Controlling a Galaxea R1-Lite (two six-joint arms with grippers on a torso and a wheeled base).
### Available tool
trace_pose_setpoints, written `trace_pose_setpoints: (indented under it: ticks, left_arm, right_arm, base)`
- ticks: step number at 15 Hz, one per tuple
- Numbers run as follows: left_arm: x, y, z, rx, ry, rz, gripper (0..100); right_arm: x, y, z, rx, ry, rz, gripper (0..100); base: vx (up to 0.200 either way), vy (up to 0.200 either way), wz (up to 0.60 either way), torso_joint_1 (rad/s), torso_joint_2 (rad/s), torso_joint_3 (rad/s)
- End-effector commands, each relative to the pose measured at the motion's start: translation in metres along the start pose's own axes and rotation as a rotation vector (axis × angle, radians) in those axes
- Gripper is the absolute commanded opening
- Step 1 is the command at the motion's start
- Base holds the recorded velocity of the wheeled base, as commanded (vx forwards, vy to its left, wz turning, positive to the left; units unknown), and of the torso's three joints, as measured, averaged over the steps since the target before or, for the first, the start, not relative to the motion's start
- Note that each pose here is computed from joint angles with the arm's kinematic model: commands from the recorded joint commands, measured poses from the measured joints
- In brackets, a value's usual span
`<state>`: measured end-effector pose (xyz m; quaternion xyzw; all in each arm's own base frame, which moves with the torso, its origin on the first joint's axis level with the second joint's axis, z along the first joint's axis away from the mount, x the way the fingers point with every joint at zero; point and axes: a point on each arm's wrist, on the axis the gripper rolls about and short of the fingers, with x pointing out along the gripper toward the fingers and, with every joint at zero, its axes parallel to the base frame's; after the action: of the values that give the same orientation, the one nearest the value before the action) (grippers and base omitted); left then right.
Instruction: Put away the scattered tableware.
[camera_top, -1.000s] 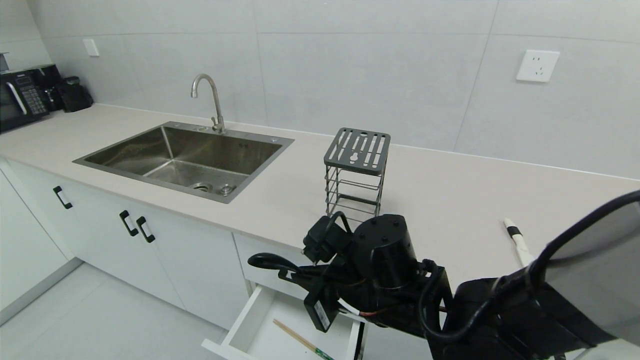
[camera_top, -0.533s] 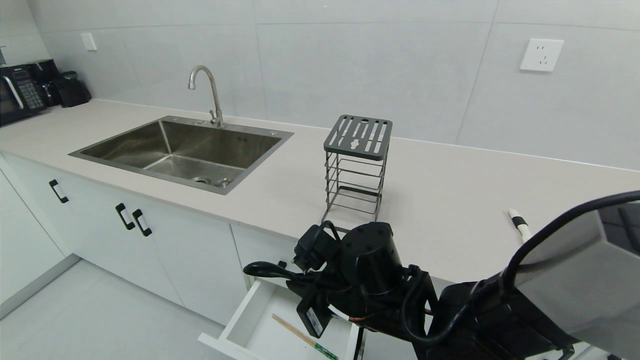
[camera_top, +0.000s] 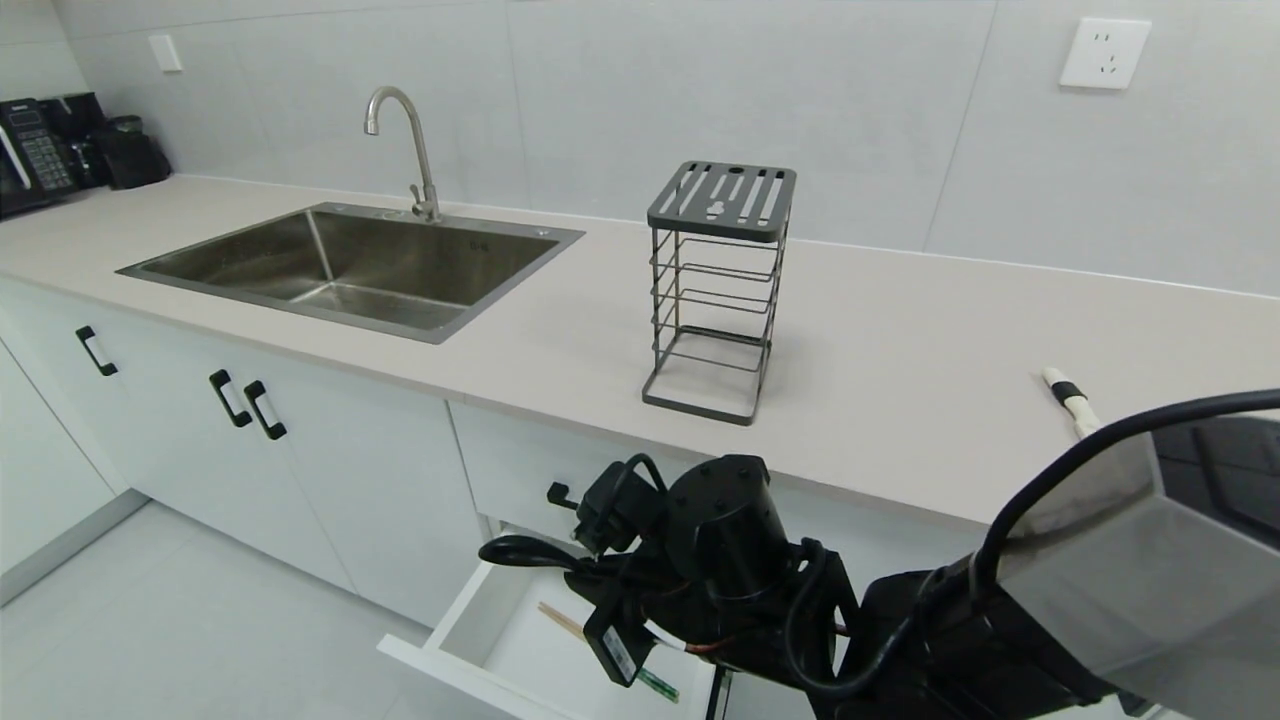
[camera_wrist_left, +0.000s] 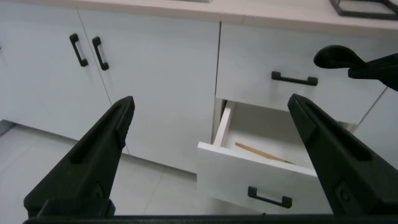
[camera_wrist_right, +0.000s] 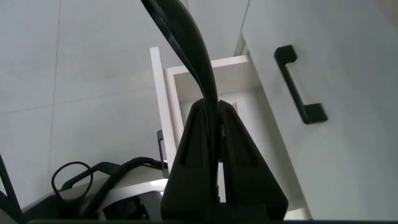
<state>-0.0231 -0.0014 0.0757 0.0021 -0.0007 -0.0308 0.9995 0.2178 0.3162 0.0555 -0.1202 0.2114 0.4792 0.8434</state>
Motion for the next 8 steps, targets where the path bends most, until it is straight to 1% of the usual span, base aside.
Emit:
trace_pose_setpoints:
  ticks: [1,8]
  left_arm:
    - [0.0001,0.0000,0.0000,0.000,0.001,0.000,100]
    - [0.0001,0.0000,0.0000,0.000,0.001,0.000,100]
  right_arm:
    - [0.0006,0.0003,-0.0007,-0.001,0.002,0.001,0]
    - [0.0045,0.0002,-0.0042,0.000,0.015,0.002,0]
  base:
    - [0.000,0.000,0.00,-0.246,0.50,0.246]
    - [0.000,0.000,0.00,-0.257,0.47,0.220]
